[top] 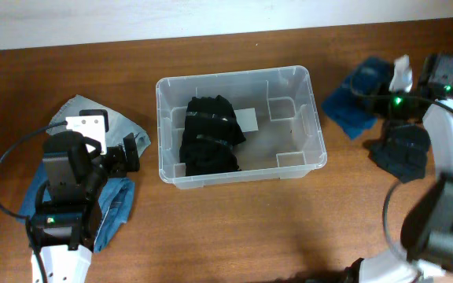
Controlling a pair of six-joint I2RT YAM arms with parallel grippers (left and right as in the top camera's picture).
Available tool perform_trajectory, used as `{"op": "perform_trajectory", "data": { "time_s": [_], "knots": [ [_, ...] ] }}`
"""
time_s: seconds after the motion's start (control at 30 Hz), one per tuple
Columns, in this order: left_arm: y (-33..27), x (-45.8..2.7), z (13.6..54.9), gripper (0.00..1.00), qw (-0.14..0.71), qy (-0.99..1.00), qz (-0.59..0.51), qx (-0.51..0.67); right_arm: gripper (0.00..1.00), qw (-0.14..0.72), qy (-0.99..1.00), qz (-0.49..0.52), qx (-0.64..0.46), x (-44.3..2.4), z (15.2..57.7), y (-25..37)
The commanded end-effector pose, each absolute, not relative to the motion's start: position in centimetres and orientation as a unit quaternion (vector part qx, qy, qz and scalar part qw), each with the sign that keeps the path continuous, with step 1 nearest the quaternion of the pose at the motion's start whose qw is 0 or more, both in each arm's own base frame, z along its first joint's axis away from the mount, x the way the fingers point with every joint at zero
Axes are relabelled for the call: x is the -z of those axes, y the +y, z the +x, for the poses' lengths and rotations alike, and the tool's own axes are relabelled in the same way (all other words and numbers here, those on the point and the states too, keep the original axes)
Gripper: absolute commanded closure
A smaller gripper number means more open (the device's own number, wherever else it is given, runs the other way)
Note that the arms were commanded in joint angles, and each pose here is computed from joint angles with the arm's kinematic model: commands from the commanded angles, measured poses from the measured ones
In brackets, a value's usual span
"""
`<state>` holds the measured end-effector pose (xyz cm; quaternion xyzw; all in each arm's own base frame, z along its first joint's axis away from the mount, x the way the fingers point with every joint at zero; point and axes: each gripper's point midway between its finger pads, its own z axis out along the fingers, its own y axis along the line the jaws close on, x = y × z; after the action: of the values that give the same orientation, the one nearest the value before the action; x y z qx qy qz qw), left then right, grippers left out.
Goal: Pack container
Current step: 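Lift the teal shirt into the right half of the bin and release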
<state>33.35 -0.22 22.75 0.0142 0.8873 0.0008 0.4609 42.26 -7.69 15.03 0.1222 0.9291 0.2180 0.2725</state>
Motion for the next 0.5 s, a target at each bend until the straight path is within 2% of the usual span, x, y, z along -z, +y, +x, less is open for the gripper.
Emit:
{"op": "perform_trajectory", "data": {
  "time_s": [0.0,0.1,0.2,0.3,0.47],
  "knots": [
    [-0.5,-23.8,33.6,0.01,0.470,0.882,0.014,0.007,0.96,0.387,0.900,-0.029,-0.198,-26.6,41.4,-2.3],
    [-0.5,-23.8,33.6,0.01,0.470,0.882,0.014,0.007,0.96,0.401,0.888,-0.093,-0.203,-29.3,39.6,2.0],
    [-0.5,-23.8,33.6,0.01,0.470,0.882,0.014,0.007,0.96,0.382,0.886,-0.136,-0.225,-29.5,38.0,6.1],
    [-0.5,-23.8,33.6,0.01,0.470,0.882,0.014,0.007,0.96,0.334,0.894,-0.172,-0.246,-27.4,36.7,9.6],
    [-0.5,-23.8,33.6,0.00,0.470,0.882,0.014,0.007,0.96,0.249,0.921,-0.190,-0.230,-21.5,35.8,11.9]
  ]
}}
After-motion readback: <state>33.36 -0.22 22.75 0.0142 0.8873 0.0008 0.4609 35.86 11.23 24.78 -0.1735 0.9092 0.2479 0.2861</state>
